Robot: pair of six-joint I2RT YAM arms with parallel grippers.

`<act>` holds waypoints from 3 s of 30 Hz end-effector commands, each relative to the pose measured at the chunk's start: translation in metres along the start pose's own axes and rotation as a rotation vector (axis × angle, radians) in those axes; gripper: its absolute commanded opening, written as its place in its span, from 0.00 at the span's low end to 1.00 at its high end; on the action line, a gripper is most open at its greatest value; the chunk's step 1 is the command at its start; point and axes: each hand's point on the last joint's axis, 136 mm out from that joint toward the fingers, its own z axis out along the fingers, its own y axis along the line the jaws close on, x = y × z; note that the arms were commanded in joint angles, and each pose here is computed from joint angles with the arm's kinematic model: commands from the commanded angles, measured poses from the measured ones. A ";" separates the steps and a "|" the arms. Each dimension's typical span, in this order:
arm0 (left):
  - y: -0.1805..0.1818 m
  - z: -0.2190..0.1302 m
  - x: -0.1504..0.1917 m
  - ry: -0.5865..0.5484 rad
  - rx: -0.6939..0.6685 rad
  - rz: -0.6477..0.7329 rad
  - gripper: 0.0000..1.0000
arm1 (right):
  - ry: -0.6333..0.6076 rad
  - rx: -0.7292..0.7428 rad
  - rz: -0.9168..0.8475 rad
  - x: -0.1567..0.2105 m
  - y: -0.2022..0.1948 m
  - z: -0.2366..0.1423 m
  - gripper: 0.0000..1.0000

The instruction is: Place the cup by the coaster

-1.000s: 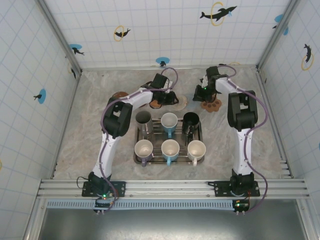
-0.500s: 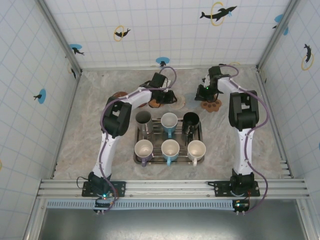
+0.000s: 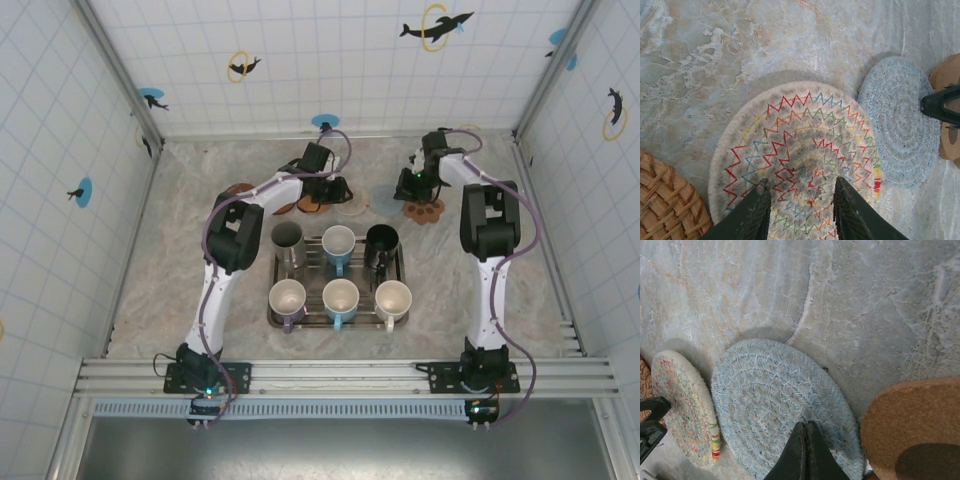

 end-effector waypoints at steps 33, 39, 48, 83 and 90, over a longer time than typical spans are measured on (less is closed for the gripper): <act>-0.001 -0.003 -0.016 -0.033 0.030 0.006 0.43 | 0.050 0.017 0.015 -0.002 0.005 0.010 0.00; -0.010 -0.011 -0.024 -0.058 0.050 0.017 0.44 | 0.050 0.026 0.009 -0.003 0.008 0.011 0.00; -0.023 -0.029 -0.038 -0.104 0.062 0.038 0.44 | 0.046 0.042 0.006 -0.002 0.004 0.004 0.00; -0.071 -0.114 -0.080 -0.288 0.075 0.116 0.45 | 0.025 0.020 0.009 0.004 0.007 -0.010 0.01; -0.075 -0.123 -0.081 -0.307 0.073 0.127 0.45 | -0.011 -0.018 -0.004 -0.006 0.023 -0.026 0.14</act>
